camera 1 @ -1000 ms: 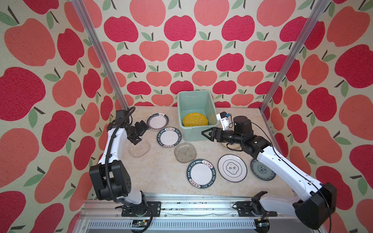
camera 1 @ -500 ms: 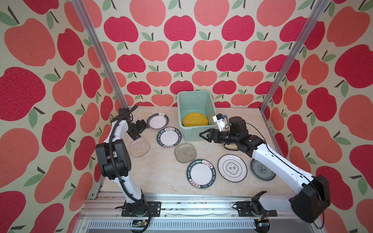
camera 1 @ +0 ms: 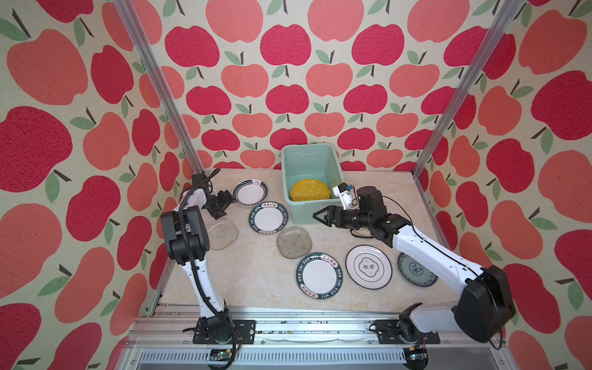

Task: Place the plates into the plastic bin on the countertop
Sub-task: 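Grip the red-and-green rimmed white plate's edge with the left gripper and lift it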

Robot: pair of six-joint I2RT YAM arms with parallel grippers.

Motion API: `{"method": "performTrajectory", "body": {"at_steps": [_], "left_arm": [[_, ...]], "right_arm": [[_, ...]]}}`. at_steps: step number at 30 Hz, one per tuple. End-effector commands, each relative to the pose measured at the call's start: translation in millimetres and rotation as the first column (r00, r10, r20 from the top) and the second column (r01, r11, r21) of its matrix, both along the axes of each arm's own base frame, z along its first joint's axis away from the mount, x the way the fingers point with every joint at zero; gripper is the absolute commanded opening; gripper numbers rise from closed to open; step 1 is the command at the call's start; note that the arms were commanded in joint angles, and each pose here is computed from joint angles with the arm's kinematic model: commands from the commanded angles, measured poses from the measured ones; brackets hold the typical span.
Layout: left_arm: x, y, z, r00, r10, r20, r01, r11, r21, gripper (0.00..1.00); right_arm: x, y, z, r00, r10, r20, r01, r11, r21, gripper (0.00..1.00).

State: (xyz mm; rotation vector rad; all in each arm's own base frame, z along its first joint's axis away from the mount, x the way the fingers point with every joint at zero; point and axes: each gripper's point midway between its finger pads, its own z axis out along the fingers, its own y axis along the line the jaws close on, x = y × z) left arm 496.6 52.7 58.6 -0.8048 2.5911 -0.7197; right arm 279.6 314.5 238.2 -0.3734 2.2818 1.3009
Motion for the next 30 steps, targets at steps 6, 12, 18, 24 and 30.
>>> {"method": "performTrajectory", "body": {"at_steps": [6, 12, 18, 24, 30], "left_arm": [[36, 2, -15, 0.999, 0.012, 0.044, -0.01, 0.999, -0.046, 0.72], [44, -4, -29, 1.0, -0.01, 0.013, 0.011, 0.999, -0.049, 0.53], [45, -17, -39, 0.999, -0.041, -0.013, 0.041, 0.998, -0.046, 0.35], [43, -20, -45, 0.999, -0.016, -0.041, 0.014, 0.998, -0.053, 0.13], [43, -18, -40, 0.999, 0.012, -0.038, -0.015, 0.998, -0.064, 0.0]], "right_arm": [[1, 7, -8, 1.0, 0.012, -0.028, -0.011, 1.0, 0.01, 0.81], [3, 7, -13, 0.999, -0.003, -0.04, 0.003, 1.0, -0.005, 0.8], [5, 4, -15, 0.999, -0.017, -0.043, 0.016, 1.0, -0.021, 0.79], [5, 2, -15, 0.999, -0.03, -0.041, 0.029, 0.999, -0.035, 0.78], [6, -1, -13, 0.998, -0.042, -0.036, 0.04, 0.998, -0.045, 0.77]]}}
